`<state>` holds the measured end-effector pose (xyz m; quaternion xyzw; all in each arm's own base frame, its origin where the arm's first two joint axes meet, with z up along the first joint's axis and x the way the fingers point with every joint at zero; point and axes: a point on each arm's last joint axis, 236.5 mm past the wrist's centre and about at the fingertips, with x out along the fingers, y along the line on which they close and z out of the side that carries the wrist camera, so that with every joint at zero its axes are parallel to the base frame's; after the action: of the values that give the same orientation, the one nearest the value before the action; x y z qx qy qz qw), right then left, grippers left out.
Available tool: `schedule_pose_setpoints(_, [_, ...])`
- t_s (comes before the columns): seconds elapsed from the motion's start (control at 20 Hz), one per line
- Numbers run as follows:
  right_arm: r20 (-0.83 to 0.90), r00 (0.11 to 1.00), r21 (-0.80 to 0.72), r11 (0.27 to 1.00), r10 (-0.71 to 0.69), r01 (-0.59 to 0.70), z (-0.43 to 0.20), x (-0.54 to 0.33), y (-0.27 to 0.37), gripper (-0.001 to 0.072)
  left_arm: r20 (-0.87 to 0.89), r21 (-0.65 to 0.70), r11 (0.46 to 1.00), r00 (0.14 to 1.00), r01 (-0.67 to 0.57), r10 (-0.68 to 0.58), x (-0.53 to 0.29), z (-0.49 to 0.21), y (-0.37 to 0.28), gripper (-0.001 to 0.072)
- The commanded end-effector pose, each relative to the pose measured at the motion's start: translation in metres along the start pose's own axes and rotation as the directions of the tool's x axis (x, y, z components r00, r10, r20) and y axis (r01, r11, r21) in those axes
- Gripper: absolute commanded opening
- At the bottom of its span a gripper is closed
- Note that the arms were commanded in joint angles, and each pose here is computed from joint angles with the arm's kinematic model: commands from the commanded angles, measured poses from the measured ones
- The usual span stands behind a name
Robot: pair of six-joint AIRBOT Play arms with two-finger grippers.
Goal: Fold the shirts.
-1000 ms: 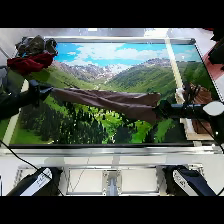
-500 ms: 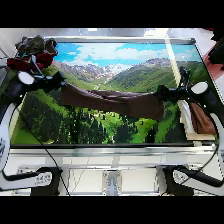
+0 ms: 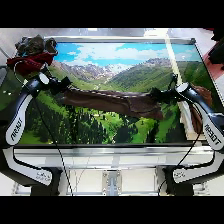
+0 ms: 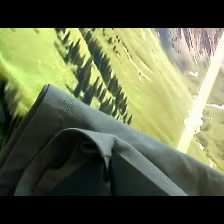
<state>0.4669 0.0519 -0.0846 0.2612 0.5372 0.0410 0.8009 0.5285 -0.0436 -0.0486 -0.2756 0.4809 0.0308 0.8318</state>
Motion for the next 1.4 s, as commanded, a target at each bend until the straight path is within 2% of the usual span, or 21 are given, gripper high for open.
schedule_pose_setpoints(0.0, [0.014,1.000,-0.042,0.999,-0.007,0.007,0.006,0.009,-0.002,0.0086,0.057,0.021,0.999,0.997,0.042,-0.043,0.000,0.020,-0.013,0.0391])
schedule_pose_setpoints(0.05, [0.012,1.000,-0.060,0.998,-0.001,0.002,0.011,0.000,0.002,0.0229,0.088,0.048,0.997,0.994,0.061,-0.065,-0.008,0.033,-0.024,0.0576])
schedule_pose_setpoints(0.1, [0.007,1.000,-0.075,0.997,0.004,-0.003,0.017,-0.013,0.005,0.0358,0.126,0.078,0.994,0.988,0.079,-0.088,-0.022,0.049,-0.036,0.0643])
schedule_pose_setpoints(0.3, [0.006,0.999,-0.150,0.988,-0.043,0.043,0.036,-0.088,-0.008,0.0404,0.284,0.146,0.971,0.932,0.190,-0.225,-0.091,0.108,-0.096,0.0647])
schedule_pose_setpoints(0.35, [-0.005,0.999,-0.131,0.990,-0.054,0.052,0.034,-0.099,-0.019,0.0483,0.304,0.163,0.961,0.916,0.221,-0.262,-0.104,0.116,-0.109,0.0647])
schedule_pose_setpoints(0.5, [-0.150,0.988,-0.007,1.000,-0.025,0.024,0.000,-0.101,-0.050,0.0592,0.312,0.174,0.928,0.875,0.329,-0.369,-0.125,0.122,-0.139,0.0647])
schedule_pose_setpoints(0.65, [-0.225,0.971,0.080,0.995,0.075,-0.058,-0.029,-0.080,-0.062,0.0606,0.273,0.203,0.906,0.867,0.371,-0.416,-0.126,0.111,-0.152,0.0647])
schedule_pose_setpoints(0.85, [-0.227,0.947,0.112,0.972,0.228,-0.207,-0.033,-0.049,-0.051,0.0607,0.259,0.209,0.899,0.865,0.385,-0.430,-0.126,0.105,-0.160,0.0647])
schedule_pose_setpoints(1.05, [-0.198,0.924,0.180,0.939,0.327,-0.294,-0.029,-0.021,-0.045,0.0607,0.244,0.221,0.890,0.861,0.399,-0.447,-0.125,0.098,-0.171,0.0647])
schedule_pose_setpoints(1.25, [-0.204,0.913,0.148,0.933,0.353,-0.328,-0.032,-0.004,-0.027,0.0602,0.234,0.228,0.886,0.860,0.404,-0.453,-0.124,0.093,-0.176,0.0647])
schedule_pose_setpoints(1.3, [-0.201,0.910,0.137,0.930,0.362,-0.340,-0.032,-0.001,-0.018,0.0564,0.231,0.230,0.885,0.860,0.406,-0.455,-0.124,0.091,-0.178,0.0646])
schedule_pose_setpoints(1.35, [-0.194,0.904,0.118,0.924,0.380,-0.363,-0.031,0.001,-0.005,0.0472,0.228,0.231,0.884,0.860,0.407,-0.456,-0.124,0.090,-0.179,0.0643])
